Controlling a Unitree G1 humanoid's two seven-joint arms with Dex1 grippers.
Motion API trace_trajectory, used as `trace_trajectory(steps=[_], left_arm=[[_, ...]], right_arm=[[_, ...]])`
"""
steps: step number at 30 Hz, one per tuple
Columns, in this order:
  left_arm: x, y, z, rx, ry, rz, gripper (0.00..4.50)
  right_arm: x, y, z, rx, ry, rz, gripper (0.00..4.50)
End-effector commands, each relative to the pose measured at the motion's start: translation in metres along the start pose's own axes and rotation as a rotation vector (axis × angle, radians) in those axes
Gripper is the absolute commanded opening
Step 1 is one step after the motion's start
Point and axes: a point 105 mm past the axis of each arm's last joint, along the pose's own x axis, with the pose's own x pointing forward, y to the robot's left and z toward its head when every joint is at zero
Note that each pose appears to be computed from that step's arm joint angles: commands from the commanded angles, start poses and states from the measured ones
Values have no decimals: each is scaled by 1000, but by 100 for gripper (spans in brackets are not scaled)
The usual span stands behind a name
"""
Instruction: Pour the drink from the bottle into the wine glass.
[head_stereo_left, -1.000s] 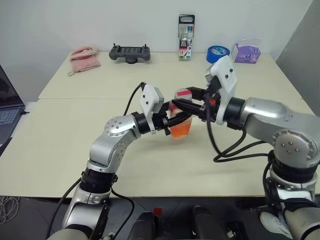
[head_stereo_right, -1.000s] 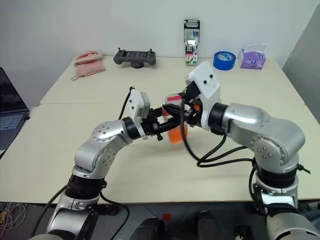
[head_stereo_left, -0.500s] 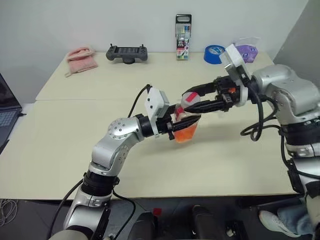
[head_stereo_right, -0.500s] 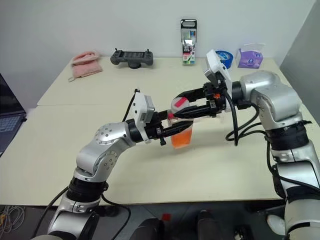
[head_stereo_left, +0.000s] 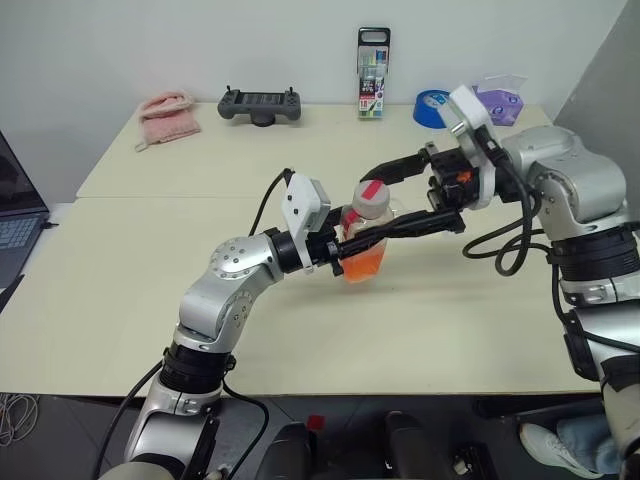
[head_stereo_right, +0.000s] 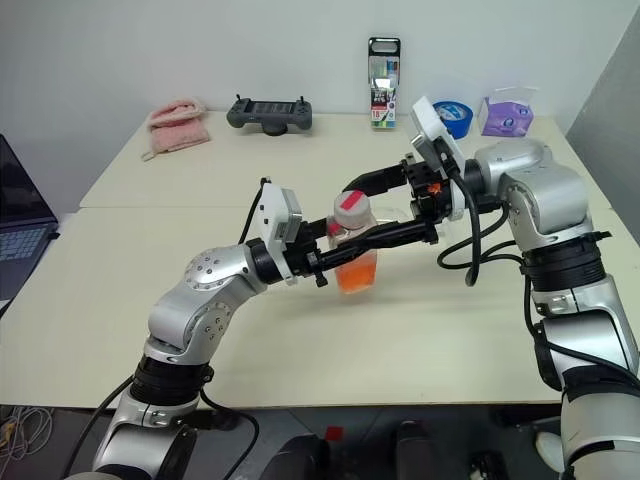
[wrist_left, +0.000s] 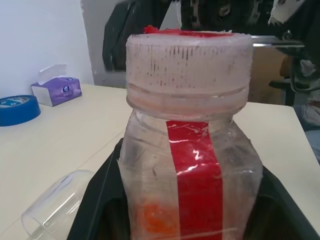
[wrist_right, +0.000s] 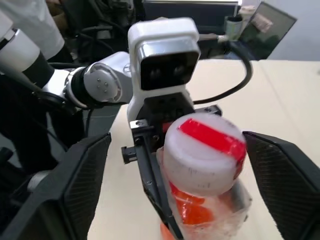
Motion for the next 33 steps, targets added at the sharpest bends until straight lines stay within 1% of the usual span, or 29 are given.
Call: trace_trajectory(steps=[1,2,4,6,11,17,22,27,30,33], left_arm=[[2,1,16,48,-50,-5,179],[2,2,15,47,-50,-6,179],[3,3,14,44,-50,-9,179],[4,5,13,40,-49,-11,179],[5,11,12,45,-45,-9,178],[6,17,12,50,-45,-12,177],[6,16,11,52,-46,-20,177],[6,17,10,52,-46,-18,177],[6,17,10,51,-45,-16,177],[5,16,9,49,-44,-16,177]], right_arm=[[-9,-6,16,-46,-32,-177,450],[-10,-5,17,-42,-35,-225,450],[-9,11,19,-29,-49,-276,450],[-7,23,15,-15,-34,-333,450],[4,37,14,19,-39,-498,450],[11,27,13,34,-8,-754,450],[9,24,10,85,-12,-866,450],[12,26,7,133,-32,-909,450],[15,25,11,146,-58,-930,391],[17,24,11,148,-53,-938,287]])
